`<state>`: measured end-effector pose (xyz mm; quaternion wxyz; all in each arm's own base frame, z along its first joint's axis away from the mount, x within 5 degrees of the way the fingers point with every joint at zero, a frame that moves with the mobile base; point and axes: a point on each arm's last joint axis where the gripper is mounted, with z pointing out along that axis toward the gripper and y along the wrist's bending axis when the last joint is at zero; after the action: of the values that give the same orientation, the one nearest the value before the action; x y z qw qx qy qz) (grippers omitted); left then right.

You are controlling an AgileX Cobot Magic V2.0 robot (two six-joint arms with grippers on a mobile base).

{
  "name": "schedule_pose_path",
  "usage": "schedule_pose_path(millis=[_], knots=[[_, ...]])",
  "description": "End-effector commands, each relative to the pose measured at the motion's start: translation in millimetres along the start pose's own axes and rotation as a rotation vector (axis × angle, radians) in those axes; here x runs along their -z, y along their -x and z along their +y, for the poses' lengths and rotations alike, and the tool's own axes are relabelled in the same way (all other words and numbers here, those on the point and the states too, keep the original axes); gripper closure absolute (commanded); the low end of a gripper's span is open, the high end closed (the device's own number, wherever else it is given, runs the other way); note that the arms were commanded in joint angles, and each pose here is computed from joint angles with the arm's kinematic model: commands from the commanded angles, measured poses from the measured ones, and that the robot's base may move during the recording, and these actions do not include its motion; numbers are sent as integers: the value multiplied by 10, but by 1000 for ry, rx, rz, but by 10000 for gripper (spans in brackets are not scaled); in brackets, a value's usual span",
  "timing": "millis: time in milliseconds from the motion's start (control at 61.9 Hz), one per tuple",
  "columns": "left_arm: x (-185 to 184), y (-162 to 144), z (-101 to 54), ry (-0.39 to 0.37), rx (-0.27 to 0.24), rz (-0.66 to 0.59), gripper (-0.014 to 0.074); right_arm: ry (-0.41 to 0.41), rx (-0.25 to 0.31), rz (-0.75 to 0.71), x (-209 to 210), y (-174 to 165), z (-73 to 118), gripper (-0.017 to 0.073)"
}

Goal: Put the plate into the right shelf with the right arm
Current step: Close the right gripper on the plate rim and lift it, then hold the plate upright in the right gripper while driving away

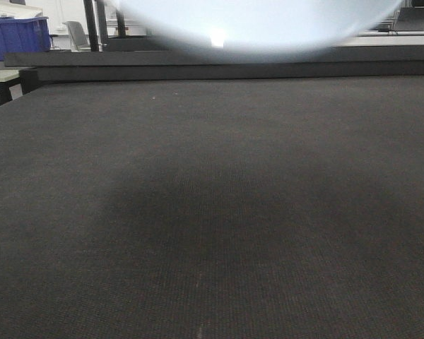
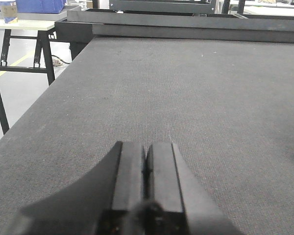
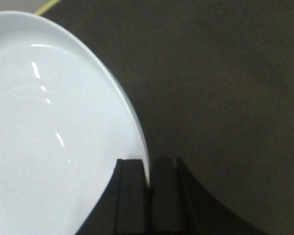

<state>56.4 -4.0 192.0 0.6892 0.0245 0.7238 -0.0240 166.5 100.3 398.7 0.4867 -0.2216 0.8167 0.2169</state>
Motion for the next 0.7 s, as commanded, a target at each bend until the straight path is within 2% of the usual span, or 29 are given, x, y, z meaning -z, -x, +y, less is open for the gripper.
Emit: schedule_pose_path(millis=[0, 162, 372, 679], knots=[[4, 56, -2, -6, 9, -86, 640, -34, 31, -214, 396, 164, 51, 504], [4, 56, -2, -6, 9, -86, 640, -60, 71, -380, 842, 29, 117, 504], [4, 56, -2, -6, 9, -86, 640, -69, 97, -521, 1267, -404, 180, 504], [4, 56, -2, -6, 9, -86, 640, -94, 118, -700, 1498, -998, 174, 504]])
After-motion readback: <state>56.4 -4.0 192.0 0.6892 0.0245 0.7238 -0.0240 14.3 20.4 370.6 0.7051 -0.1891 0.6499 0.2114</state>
